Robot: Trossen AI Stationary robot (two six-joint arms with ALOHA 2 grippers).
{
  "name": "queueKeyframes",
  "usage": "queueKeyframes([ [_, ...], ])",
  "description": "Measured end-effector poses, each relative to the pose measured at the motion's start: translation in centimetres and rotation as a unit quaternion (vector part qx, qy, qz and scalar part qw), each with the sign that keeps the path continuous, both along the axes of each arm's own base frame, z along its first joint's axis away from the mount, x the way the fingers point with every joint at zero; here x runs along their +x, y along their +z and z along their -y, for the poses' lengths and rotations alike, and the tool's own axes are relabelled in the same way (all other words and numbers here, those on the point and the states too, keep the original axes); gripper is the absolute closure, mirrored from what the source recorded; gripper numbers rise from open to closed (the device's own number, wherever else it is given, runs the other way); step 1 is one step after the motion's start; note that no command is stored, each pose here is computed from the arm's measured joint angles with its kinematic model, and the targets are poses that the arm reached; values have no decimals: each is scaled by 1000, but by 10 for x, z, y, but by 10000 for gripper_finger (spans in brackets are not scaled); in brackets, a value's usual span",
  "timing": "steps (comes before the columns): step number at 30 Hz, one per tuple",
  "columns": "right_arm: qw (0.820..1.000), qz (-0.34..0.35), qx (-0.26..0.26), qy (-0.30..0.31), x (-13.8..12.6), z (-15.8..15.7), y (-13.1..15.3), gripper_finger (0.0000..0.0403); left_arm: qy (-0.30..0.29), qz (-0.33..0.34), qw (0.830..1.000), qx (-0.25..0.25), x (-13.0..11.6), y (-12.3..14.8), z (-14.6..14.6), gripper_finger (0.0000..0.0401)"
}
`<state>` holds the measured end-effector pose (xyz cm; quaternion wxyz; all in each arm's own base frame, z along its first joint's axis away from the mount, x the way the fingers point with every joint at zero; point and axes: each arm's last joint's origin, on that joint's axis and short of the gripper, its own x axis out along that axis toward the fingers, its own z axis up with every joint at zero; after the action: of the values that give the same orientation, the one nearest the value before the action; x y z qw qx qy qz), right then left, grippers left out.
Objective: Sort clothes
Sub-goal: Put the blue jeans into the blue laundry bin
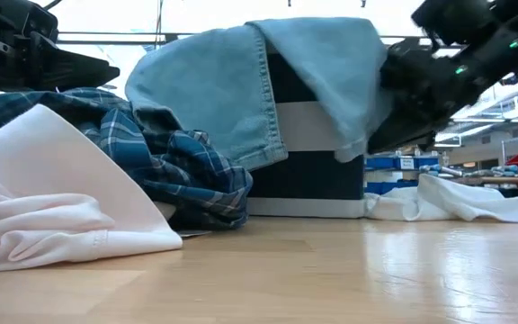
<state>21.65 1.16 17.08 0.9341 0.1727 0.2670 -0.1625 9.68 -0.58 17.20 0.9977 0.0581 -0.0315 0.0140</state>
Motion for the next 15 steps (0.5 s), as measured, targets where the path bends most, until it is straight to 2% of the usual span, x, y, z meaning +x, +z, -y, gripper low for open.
queueKeyframes([
  [4, 999, 8, -40, -32, 5, 18, 0, 402, 0, 0, 1000, 0, 0, 0, 0, 270],
  [15, 990, 63, -95, -85, 5, 68, 14, 403, 0, 1, 1000, 0, 0, 0, 0, 270],
])
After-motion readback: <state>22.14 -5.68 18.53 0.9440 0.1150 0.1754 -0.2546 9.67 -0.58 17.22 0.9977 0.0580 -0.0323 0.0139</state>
